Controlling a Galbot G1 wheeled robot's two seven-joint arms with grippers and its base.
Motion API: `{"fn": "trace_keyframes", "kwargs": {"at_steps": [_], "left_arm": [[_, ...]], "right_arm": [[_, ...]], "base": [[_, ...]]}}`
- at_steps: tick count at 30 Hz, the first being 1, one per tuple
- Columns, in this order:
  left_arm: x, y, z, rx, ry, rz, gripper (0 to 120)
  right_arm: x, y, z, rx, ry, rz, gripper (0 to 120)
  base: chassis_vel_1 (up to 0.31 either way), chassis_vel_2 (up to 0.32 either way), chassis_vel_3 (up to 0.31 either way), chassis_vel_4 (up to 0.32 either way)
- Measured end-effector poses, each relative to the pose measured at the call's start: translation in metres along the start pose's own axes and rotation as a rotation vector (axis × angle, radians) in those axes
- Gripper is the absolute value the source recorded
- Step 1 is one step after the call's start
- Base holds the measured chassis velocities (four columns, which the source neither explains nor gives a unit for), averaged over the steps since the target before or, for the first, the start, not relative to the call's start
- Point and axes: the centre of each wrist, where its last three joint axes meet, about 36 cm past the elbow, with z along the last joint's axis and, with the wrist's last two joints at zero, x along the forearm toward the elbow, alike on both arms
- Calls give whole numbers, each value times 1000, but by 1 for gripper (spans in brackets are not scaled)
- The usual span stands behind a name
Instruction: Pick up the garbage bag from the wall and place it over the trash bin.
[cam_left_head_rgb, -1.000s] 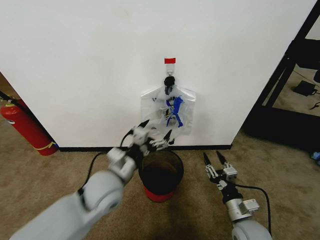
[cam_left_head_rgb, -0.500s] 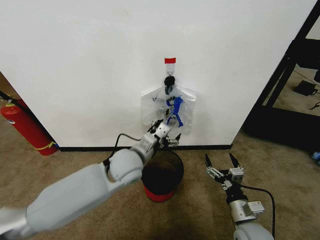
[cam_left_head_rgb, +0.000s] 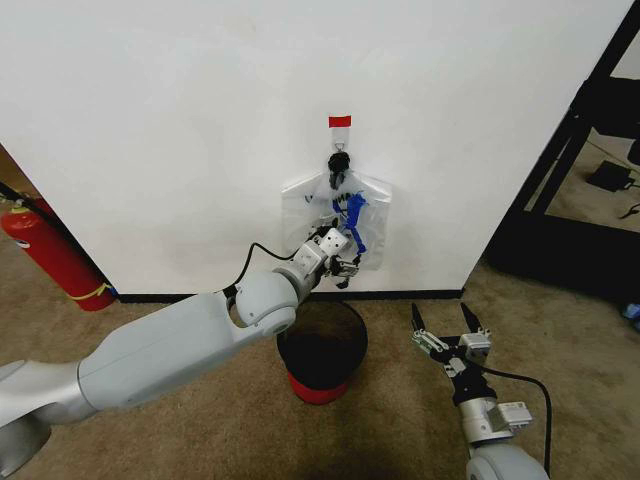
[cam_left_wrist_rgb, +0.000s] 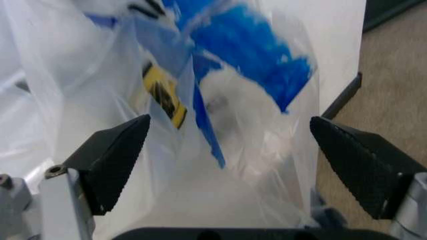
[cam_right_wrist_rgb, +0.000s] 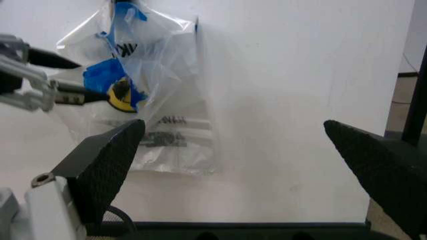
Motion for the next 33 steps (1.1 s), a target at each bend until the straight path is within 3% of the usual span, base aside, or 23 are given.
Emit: {"fn": "trace_keyframes", "kwargs": {"at_steps": [25, 33], "left_arm": [[-20, -1, -1, -6, 7, -34, 1], [-3, 1, 9, 95, -13, -80, 0]], "right_arm": [[-2, 2, -5, -34, -3, -10, 100], [-13, -5, -24, 22, -22, -92, 100]], "base": [[0, 0, 0, 0], [0, 0, 0, 0]]}}
